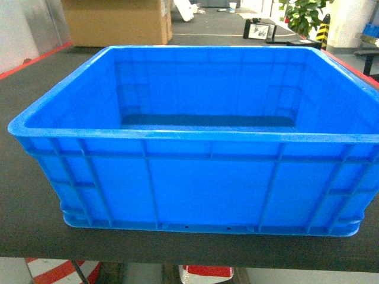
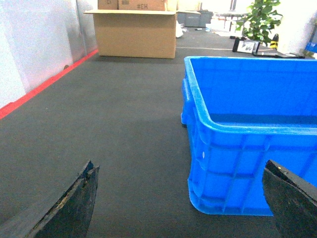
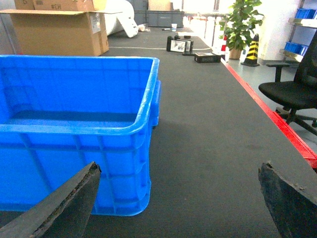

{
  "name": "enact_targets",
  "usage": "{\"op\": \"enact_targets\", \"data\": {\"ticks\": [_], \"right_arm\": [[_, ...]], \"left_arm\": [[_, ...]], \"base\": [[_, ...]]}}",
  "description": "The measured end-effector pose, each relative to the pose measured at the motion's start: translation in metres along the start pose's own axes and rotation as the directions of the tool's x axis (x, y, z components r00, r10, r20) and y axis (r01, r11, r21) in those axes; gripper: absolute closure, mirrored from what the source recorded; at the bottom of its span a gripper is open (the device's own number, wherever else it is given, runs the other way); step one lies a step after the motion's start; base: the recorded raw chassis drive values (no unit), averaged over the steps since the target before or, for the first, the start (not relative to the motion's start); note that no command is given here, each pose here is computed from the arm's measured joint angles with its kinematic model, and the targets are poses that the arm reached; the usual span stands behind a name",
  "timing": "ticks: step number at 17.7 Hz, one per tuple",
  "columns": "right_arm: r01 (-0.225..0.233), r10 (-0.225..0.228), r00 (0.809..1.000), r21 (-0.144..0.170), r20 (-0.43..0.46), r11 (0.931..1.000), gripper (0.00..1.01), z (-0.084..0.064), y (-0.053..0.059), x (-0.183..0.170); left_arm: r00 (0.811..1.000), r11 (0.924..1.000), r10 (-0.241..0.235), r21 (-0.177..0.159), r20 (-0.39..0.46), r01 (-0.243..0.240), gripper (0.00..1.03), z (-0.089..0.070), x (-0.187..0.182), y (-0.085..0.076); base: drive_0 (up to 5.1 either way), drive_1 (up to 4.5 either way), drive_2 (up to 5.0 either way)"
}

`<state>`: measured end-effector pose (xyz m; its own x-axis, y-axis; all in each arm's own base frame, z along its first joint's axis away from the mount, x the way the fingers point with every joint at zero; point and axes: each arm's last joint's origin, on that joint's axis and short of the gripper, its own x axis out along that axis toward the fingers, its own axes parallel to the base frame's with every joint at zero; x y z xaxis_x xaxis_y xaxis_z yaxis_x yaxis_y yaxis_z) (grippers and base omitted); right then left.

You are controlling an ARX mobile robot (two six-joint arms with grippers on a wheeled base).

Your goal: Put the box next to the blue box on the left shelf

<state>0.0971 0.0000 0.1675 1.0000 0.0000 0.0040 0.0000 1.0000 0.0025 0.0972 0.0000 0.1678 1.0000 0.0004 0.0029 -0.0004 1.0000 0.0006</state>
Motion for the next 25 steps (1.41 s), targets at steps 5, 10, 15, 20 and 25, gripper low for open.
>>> {"op": "enact_targets", "data": {"ticks": [5, 10, 15, 20, 25], "right_arm": [[0.000, 0.000, 1.000, 0.000, 0.000, 1.0000, 0.03, 0.000, 0.000, 0.000], [0.000, 0.000, 1.000, 0.000, 0.000, 1.0000, 0.03, 0.000, 0.000, 0.000], [0.000, 0.000, 1.000, 0.000, 0.000, 1.0000, 0.03, 0.000, 0.000, 0.000], [0.127, -0.125, 0.981, 0.002, -0.146, 0.9919, 0.03, -0.003, 0.003, 0.001], [0.393, -0.393, 0.904, -0.031, -0.167, 0.9189, 0.03, 0.027, 0.007, 0.023]], "left_arm": [[1.000, 1.0000, 0.000, 0.000, 0.000, 0.000, 0.05, 0.000, 0.000, 0.000], [1.000, 1.0000, 0.000, 0.000, 0.000, 0.000, 0.05, 0.000, 0.000, 0.000], [1.000, 1.0000, 0.000, 0.000, 0.000, 0.000, 0.05, 0.000, 0.000, 0.000], [0.978, 0.9906, 0.133, -0.010, -0.161, -0.136, 0.05, -0.003, 0.002, -0.003], [0.926, 0.9340, 0.350, -0.024, -0.139, -0.357, 0.05, 0.024, 0.022, -0.002]], "base": [[0.0, 0.00, 0.0], [0.0, 0.00, 0.0], [0.0, 0.00, 0.0], [0.0, 0.00, 0.0], [0.0, 0.00, 0.0]]}}
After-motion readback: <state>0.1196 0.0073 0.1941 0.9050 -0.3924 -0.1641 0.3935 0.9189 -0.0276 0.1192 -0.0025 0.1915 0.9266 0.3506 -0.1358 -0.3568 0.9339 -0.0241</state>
